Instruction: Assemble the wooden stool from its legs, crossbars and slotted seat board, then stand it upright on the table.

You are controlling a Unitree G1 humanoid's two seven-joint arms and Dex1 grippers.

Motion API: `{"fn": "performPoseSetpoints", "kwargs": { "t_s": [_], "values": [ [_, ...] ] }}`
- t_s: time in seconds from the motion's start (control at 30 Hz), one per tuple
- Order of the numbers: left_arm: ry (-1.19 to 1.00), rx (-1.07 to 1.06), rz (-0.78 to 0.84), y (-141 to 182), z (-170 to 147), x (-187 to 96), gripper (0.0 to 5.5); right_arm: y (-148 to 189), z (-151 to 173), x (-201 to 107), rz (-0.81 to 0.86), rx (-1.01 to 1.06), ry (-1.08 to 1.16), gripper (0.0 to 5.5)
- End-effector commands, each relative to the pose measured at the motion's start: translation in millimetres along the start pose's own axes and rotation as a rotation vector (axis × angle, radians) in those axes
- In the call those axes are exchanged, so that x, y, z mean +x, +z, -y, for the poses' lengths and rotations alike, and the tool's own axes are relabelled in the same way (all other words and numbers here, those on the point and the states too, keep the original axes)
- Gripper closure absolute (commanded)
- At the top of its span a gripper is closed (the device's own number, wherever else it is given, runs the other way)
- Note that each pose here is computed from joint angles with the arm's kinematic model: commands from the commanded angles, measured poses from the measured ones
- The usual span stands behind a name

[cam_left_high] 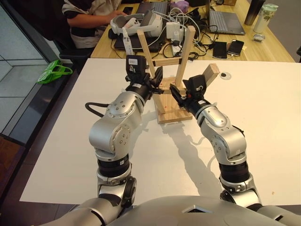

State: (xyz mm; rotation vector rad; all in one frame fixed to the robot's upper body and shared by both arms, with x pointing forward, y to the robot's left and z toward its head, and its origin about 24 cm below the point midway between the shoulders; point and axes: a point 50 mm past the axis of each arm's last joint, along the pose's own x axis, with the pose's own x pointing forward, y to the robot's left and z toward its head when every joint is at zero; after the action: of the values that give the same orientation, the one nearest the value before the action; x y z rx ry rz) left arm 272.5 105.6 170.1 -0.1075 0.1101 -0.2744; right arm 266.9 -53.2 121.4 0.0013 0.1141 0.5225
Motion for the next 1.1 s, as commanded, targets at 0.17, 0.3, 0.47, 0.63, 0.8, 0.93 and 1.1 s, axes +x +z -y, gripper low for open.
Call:
{"fn": "performPoseSetpoints", "kwargs": {
  "t_s": [0.17, 0.3, 0.47, 0.63, 0.8, 0.93, 1.1],
  "values": [
    [0.0, 0.002, 0.026, 7, 0, 2, 3.15, -31, 2, 1, -0.16, -0.209, 0.004, 2.83],
    [-0.013, 0.006, 0.019, 7, -1, 2, 3.42, -35, 0, 2, -0.167, -0.219, -0.014, 2.83],
    [-0.038, 0.028, -0.007, 6, -4, -1, 4.07, -39, -11, 0, -0.175, -0.183, -0.016, 2.83],
    [-0.067, 0.053, -0.032, 5, -3, -3, 4.23, -46, -17, -2, -0.204, -0.181, 0.0, 2.83],
    [-0.08, 0.057, -0.038, 5, -1, -3, 4.23, -60, -20, -10, -0.282, -0.22, 0.038, 2.83],
    [-0.082, 0.049, -0.041, 4, 2, -4, 4.23, -64, -17, -11, -0.311, -0.248, 0.042, 2.83],
    [-0.075, 0.037, -0.031, 5, 1, -3, 4.23, -54, -17, -10, -0.239, -0.248, 0.058, 2.83]
  ]
}}
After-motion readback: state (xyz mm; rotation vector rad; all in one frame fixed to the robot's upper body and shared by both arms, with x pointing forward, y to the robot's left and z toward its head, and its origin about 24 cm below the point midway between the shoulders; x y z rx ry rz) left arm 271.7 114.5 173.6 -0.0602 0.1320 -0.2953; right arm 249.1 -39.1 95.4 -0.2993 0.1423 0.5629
